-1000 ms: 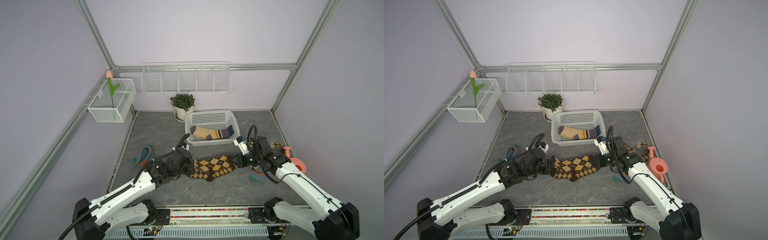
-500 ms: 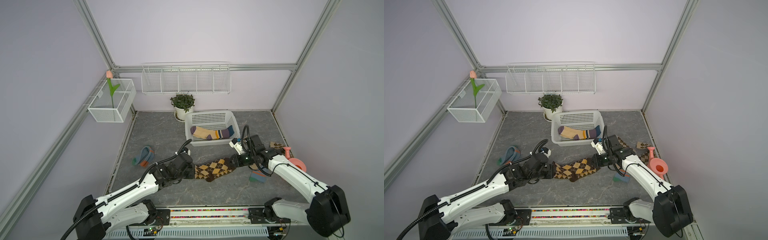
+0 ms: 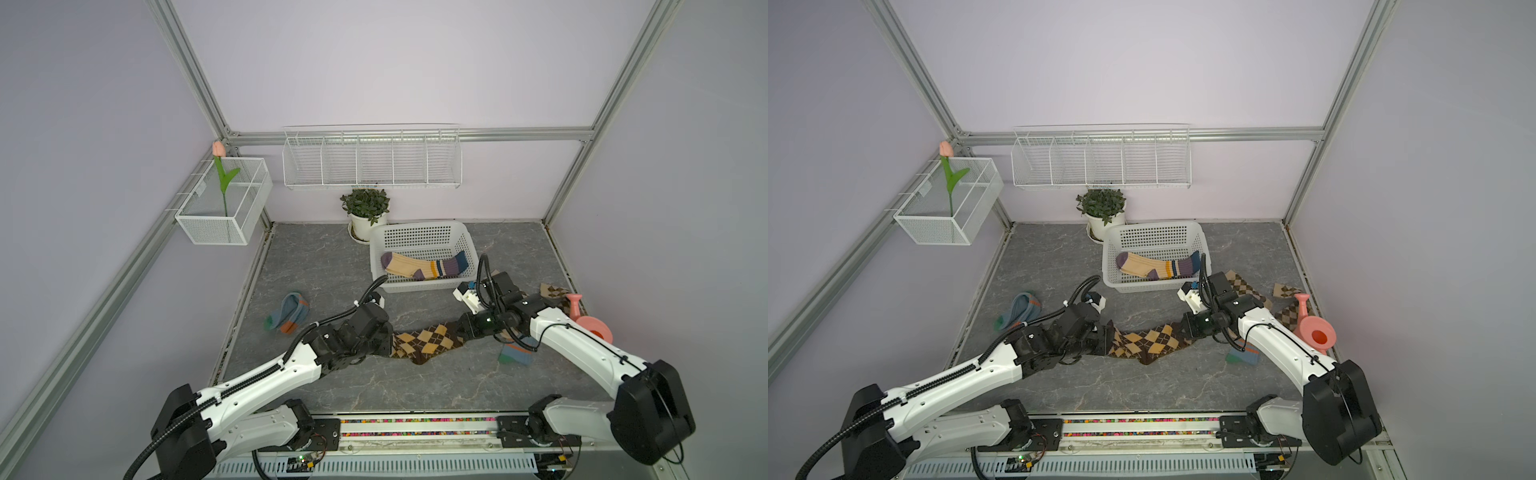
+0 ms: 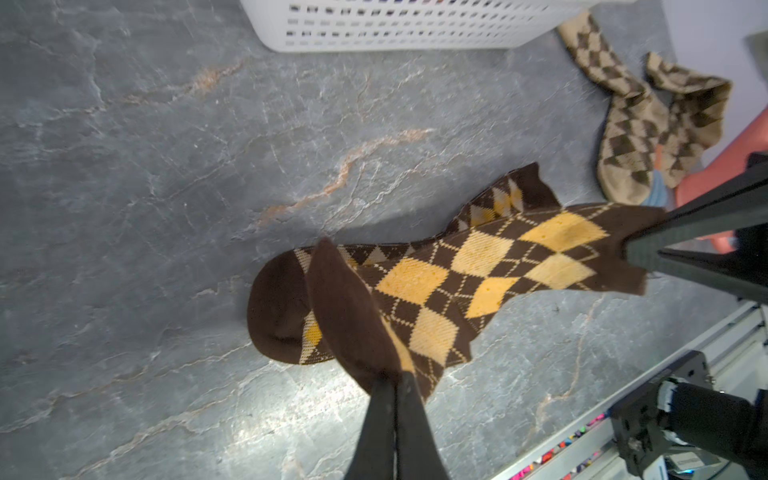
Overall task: Place the socks together as a pair
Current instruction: Flatten out the sock.
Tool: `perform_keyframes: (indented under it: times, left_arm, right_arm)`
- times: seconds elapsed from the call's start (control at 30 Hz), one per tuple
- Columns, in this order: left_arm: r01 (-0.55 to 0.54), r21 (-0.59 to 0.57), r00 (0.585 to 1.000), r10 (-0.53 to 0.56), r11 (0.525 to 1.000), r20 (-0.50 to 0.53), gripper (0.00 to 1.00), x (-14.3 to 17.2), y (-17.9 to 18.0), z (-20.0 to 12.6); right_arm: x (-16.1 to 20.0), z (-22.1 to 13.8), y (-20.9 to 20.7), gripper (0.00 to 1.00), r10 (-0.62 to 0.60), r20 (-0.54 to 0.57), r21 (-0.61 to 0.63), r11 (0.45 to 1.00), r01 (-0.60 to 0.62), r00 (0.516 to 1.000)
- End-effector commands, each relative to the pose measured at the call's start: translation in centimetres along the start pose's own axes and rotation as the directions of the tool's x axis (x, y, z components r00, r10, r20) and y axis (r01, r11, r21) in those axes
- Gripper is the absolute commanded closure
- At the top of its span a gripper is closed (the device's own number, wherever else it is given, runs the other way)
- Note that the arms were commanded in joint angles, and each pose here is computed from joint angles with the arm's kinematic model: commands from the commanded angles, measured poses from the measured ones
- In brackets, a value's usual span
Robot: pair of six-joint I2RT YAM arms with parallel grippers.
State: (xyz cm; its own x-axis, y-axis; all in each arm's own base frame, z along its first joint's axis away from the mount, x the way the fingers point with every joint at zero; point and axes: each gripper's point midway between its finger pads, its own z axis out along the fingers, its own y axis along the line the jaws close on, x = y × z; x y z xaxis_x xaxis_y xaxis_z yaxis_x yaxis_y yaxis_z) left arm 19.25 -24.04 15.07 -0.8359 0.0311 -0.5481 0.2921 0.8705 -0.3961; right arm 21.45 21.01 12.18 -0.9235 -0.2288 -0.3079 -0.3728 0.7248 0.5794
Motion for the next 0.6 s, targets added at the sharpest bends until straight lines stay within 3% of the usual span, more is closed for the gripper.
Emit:
perform_keyframes:
  times: [0.0, 0.3, 0.57]
  left_arm:
    - [-0.010, 0.025, 0.999, 0.009, 1.000, 0.053, 1.00, -1.4, -0.8, -1.8]
    - [-0.008, 0.006, 1.000, 0.008, 1.000, -0.020, 1.00, -0.3, -0.9, 1.1]
    - [-0.032, -0.112, 0.999, 0.029, 0.993, -0.035, 1.00, -0.3, 0.8, 2.5]
  right_arm:
    - [0.1, -0.9, 0.5, 0.93, -0.026, 0.014, 0.010, 1.000, 0.026, 1.000]
    - [-0.2, 0.5, -0.7, 0.93, -0.015, -0.003, 0.032, 0.999, 0.015, 1.000]
    - [0.1, 2.7, -2.5, 0.93, 0.011, -0.057, 0.058, 0.998, -0.008, 0.998]
